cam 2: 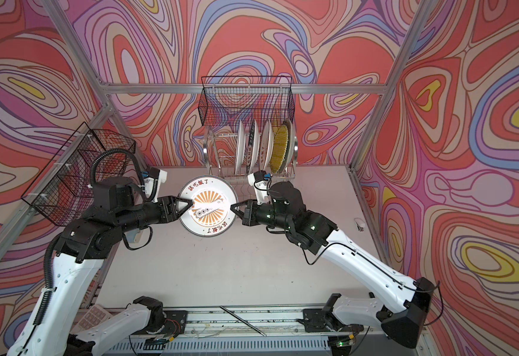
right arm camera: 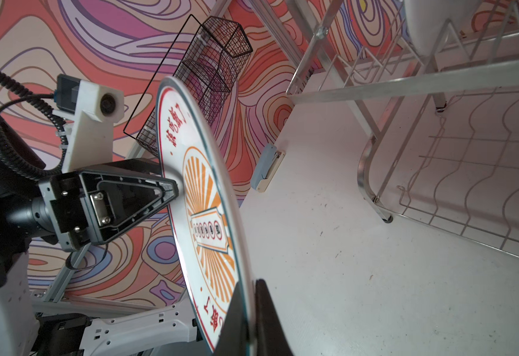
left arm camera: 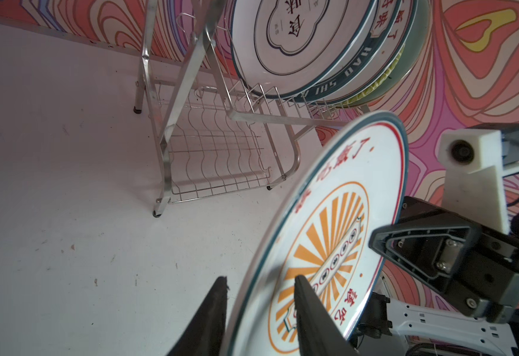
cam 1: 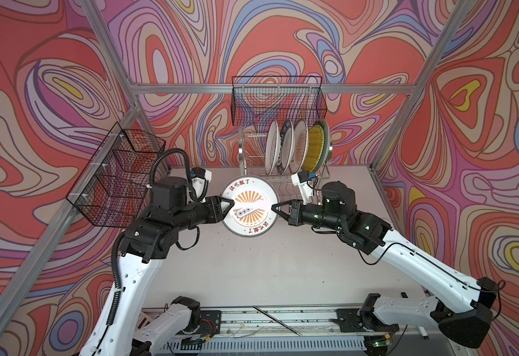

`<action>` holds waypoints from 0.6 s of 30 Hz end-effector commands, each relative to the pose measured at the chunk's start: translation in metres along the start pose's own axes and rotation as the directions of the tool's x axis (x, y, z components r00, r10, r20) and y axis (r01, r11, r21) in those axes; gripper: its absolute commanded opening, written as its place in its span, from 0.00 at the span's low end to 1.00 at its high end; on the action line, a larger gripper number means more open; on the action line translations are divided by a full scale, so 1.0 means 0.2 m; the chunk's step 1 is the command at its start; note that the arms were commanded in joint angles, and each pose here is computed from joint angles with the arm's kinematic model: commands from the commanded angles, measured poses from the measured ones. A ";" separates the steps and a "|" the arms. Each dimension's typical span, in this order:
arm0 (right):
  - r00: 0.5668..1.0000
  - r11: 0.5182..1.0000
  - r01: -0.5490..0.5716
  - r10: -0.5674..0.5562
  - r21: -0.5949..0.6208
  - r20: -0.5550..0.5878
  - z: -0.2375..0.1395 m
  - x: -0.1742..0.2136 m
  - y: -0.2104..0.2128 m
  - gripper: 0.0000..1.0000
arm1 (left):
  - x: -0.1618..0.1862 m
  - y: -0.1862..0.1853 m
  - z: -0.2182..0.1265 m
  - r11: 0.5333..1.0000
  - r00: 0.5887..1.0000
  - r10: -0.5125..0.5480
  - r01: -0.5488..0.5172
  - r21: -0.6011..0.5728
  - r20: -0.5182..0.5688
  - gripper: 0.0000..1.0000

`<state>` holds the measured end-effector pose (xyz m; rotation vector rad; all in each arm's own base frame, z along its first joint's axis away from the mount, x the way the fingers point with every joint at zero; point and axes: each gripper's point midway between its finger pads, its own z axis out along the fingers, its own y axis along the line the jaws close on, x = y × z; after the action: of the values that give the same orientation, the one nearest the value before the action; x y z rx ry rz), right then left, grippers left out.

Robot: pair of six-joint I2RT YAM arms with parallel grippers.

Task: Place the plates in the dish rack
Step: 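Lift the plate upright between both grippers toward the dish rack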

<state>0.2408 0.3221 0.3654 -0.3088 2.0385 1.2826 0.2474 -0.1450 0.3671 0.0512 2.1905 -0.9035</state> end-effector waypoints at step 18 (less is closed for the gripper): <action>0.995 0.991 0.075 -0.068 -0.114 0.067 -0.05 -0.09 0.16 0.16 | -0.02 -0.16 -0.03 0.972 0.999 -0.042 0.036 0.231 0.023 0.00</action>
<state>0.2487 0.3131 0.3822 -0.2617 1.9608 1.3030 0.2319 -0.1567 0.3939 0.0834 2.0577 -1.1212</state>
